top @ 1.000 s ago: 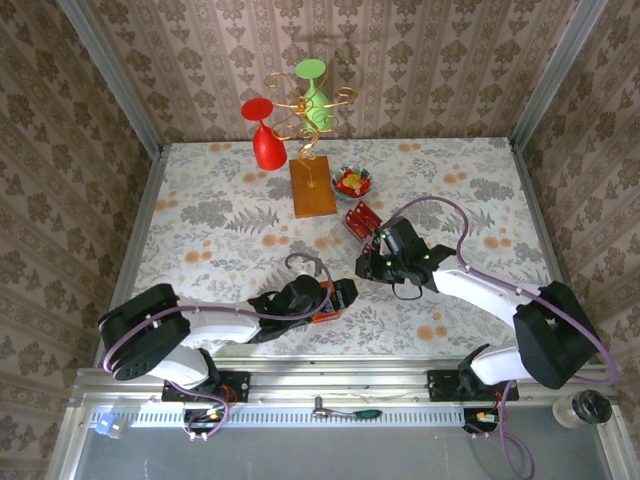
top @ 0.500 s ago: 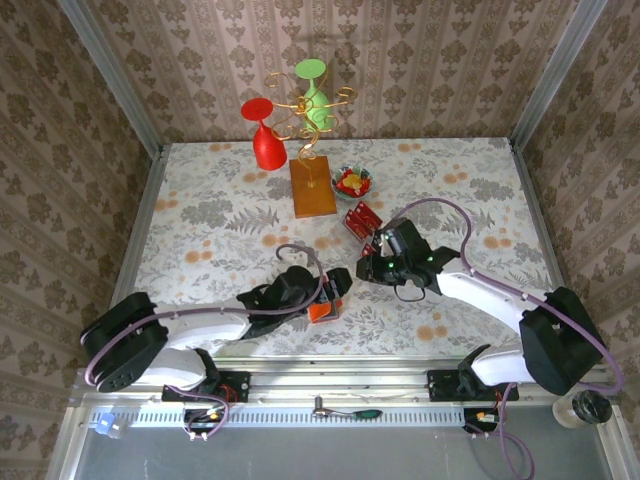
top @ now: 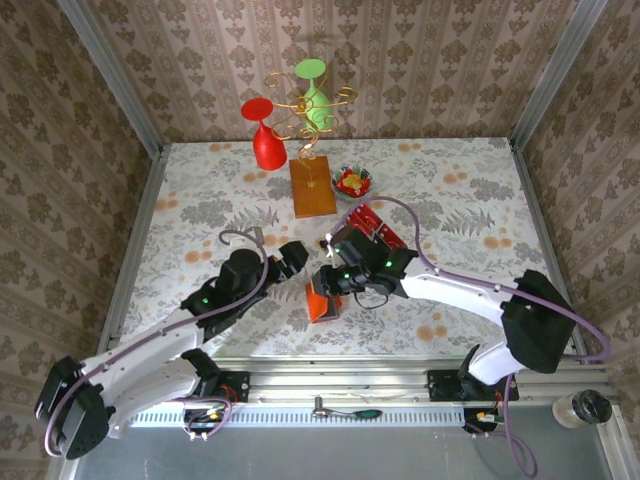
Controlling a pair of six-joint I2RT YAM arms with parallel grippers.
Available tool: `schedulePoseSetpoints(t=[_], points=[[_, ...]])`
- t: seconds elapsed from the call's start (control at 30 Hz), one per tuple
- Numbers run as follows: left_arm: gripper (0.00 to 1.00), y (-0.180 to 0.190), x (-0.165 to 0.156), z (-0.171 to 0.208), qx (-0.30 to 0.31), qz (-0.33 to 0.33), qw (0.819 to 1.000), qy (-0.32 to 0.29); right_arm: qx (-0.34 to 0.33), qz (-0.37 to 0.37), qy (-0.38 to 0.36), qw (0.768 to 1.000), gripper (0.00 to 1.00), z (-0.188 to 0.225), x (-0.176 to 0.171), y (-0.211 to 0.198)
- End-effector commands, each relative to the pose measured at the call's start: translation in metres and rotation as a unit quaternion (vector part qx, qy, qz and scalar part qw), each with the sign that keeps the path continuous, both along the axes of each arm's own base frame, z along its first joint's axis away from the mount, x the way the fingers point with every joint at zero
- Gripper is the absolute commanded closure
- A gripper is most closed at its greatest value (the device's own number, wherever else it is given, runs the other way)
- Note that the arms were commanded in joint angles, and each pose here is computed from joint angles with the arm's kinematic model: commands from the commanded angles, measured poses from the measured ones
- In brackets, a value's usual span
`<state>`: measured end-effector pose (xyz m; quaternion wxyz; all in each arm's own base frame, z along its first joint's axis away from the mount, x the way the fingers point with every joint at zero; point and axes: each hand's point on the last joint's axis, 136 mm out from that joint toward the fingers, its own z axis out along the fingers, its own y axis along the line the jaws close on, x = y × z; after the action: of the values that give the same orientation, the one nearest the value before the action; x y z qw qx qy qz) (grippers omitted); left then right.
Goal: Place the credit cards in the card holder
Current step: Press the card holder at the bottom-center of the table.
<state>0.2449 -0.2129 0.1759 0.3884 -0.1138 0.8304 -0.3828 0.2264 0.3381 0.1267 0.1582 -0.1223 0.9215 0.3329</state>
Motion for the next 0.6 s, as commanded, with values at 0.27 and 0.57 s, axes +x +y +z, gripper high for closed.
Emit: schedulePoseSetpoints(t=[0.27, 0.57], points=[[0.00, 0.032, -0.026, -0.066, 0.162, -0.045, 0.983, 0.071, -0.086, -0.025, 0.018, 0.996, 0.95, -0.061, 0.011, -0.031], [0.00, 0.017, -0.030, -0.077, 0.303, -0.095, 0.947, 0.050, -0.096, -0.038, 0.041, 0.994, 0.98, -0.095, 0.007, -0.043]])
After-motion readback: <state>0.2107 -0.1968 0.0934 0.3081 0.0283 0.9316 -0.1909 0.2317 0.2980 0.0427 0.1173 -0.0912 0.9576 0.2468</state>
